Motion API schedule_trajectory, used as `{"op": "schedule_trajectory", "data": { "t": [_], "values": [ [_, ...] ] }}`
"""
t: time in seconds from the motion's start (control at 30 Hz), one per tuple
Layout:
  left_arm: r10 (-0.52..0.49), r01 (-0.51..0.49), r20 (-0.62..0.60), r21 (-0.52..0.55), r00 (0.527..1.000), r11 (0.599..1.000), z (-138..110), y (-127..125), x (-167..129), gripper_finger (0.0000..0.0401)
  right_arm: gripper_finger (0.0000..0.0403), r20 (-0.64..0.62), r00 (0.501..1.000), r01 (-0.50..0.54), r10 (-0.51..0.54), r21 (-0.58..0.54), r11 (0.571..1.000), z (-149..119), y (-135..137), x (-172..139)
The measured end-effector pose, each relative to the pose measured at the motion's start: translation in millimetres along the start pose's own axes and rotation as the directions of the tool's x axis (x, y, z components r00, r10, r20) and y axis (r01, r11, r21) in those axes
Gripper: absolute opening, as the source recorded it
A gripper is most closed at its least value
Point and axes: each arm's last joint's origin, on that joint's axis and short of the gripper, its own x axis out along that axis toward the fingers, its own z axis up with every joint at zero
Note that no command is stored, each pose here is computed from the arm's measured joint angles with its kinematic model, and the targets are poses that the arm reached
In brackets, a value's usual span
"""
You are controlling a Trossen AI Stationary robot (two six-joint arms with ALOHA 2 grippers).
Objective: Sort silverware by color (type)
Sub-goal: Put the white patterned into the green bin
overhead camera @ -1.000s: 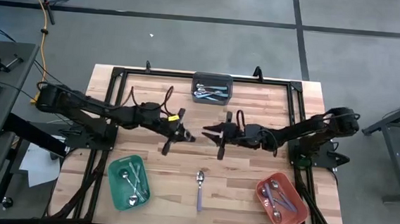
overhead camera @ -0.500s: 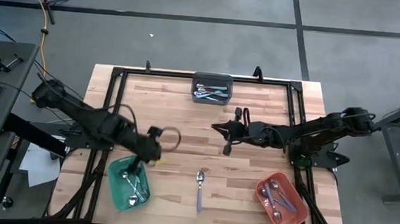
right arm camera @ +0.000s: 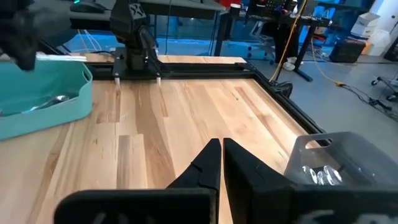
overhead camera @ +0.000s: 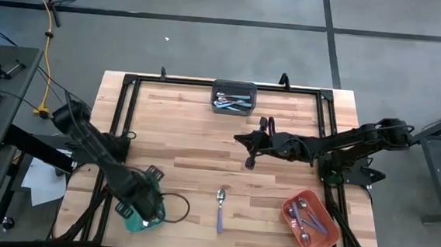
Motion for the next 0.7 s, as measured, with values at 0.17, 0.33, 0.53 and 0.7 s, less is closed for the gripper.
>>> {"op": "schedule_trajectory", "data": {
  "t": [0.17,0.33,0.53,0.7],
  "values": [
    [-0.008,0.016,-0.099,0.075,0.995,0.997,8.7,-12.4,21.8,0.0001,0.0002,-0.009,1.0,-0.002,0.002,0.014,1.0,-0.9,0.4,-0.1],
    [-0.037,0.05,-0.117,0.112,0.992,0.992,14.0,-20.4,31.6,0.0001,0.0002,-0.009,1.0,-0.004,0.004,0.015,1.0,-0.9,0.9,-0.3],
    [-0.077,0.085,-0.07,0.11,0.995,0.99,19.3,-24.5,32.9,0.0,0.0002,-0.008,1.0,-0.008,0.008,0.016,1.0,-0.9,1.0,-0.3],
    [-0.085,0.092,-0.066,0.101,0.994,0.991,19.8,-24.8,32.9,0.0,0.0002,-0.008,1.0,-0.007,0.008,0.016,1.0,-0.9,1.0,-0.3]
  ]
}}
